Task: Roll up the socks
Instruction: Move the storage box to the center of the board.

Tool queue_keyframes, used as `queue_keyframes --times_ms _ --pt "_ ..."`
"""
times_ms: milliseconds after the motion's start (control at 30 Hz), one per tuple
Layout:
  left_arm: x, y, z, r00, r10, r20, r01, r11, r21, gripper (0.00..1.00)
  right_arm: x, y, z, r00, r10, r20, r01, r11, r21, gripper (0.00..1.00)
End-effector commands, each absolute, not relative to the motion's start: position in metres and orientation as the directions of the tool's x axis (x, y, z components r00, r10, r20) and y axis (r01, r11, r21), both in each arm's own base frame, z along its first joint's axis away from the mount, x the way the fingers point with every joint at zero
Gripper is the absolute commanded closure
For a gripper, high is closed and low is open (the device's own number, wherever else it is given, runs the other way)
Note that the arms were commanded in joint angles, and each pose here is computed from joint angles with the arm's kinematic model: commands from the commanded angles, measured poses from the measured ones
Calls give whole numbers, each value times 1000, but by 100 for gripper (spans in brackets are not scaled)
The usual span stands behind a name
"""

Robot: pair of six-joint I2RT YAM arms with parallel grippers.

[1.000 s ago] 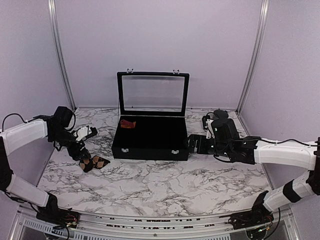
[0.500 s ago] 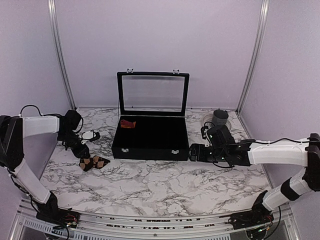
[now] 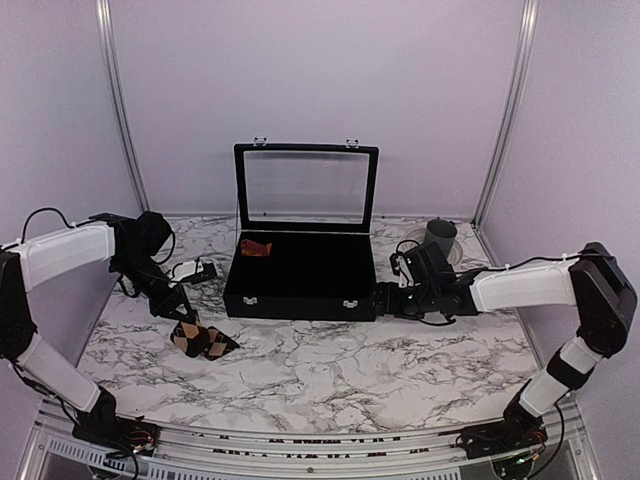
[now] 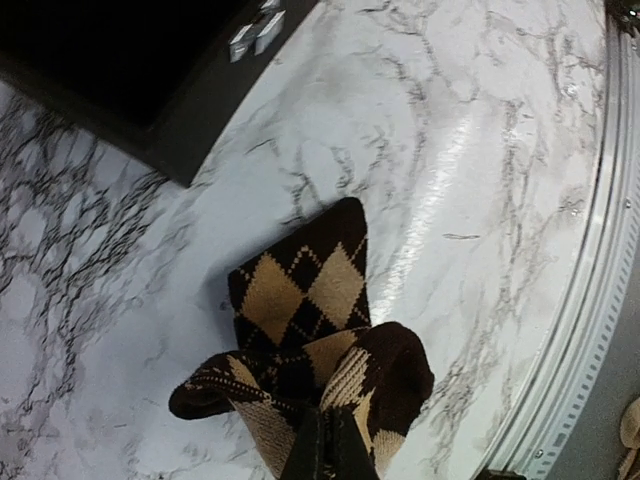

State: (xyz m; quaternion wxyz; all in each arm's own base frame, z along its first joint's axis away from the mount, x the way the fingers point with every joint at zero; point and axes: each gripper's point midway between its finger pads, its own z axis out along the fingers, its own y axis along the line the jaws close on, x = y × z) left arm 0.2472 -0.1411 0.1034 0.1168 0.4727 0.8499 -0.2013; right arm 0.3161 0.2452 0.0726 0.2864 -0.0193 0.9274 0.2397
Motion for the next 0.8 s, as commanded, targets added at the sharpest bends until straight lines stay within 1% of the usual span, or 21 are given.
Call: queue_keyframes --times_ms 0,67,200,400,533,667,733,767 --pt "200 -182 131 -447 782 -433 881 300 -366 100 336 265 95 -806 77 -586 -249 855 455 27" --pt "193 -198 138 -408 793 -453 894 247 -373 100 340 269 93 -810 67 -583 -255 854 453 27" --pt "190 -220 147 -389 796 -465 896 209 -392 100 344 284 82 -833 61 -550 -262 833 488 31" --pt "183 -238 157 -334 809 -484 908 139 -394 100 354 315 67 -873 69 -483 -257 776 576 37" --pt "179 -247 165 -302 809 -504 914 97 -393 100 365 347 70 -875 46 -483 -291 746 598 39" --pt "178 -258 178 -290 793 -536 911 57 -409 100 373 369 76 -866 24 -500 -321 741 590 37" --pt "175 -263 187 -264 783 -563 915 17 -404 100 373 366 87 -838 36 -544 -340 746 573 31" --pt "173 -266 192 -236 776 -584 920 -14 -391 100 372 363 103 -811 43 -584 -364 744 560 28"
